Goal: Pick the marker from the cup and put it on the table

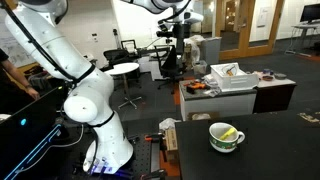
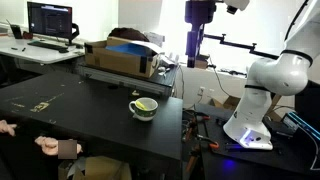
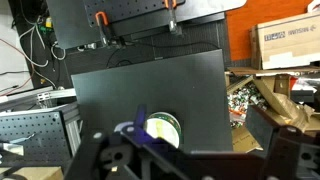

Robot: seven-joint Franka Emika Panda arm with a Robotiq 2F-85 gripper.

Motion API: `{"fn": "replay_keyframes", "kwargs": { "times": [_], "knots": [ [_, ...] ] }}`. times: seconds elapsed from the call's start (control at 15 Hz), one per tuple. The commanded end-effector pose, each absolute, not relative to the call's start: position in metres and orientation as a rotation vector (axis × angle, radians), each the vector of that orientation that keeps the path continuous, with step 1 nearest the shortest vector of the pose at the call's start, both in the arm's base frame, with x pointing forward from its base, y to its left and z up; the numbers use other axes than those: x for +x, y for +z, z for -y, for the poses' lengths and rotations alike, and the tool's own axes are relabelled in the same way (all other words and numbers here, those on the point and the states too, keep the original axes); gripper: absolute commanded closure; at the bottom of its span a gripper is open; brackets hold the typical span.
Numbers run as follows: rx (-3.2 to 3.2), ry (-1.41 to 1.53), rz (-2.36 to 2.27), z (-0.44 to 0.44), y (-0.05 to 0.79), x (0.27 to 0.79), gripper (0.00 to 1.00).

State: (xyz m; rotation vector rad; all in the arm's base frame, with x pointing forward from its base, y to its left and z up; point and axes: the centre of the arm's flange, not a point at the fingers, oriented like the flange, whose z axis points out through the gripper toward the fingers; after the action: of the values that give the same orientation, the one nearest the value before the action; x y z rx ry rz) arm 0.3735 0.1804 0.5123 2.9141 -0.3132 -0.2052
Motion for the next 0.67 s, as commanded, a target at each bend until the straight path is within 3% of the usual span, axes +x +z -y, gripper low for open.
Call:
{"fn": "replay_keyframes", "kwargs": {
  "times": [0.0, 0.6],
  "knots": [
    [2.914, -0.205, 0.313, -0.1804, 0.5123, 0.3735, 0.0],
    [2.905, -0.196, 0.318, -0.1795, 0.5121, 0.3732, 0.0]
  ]
}}
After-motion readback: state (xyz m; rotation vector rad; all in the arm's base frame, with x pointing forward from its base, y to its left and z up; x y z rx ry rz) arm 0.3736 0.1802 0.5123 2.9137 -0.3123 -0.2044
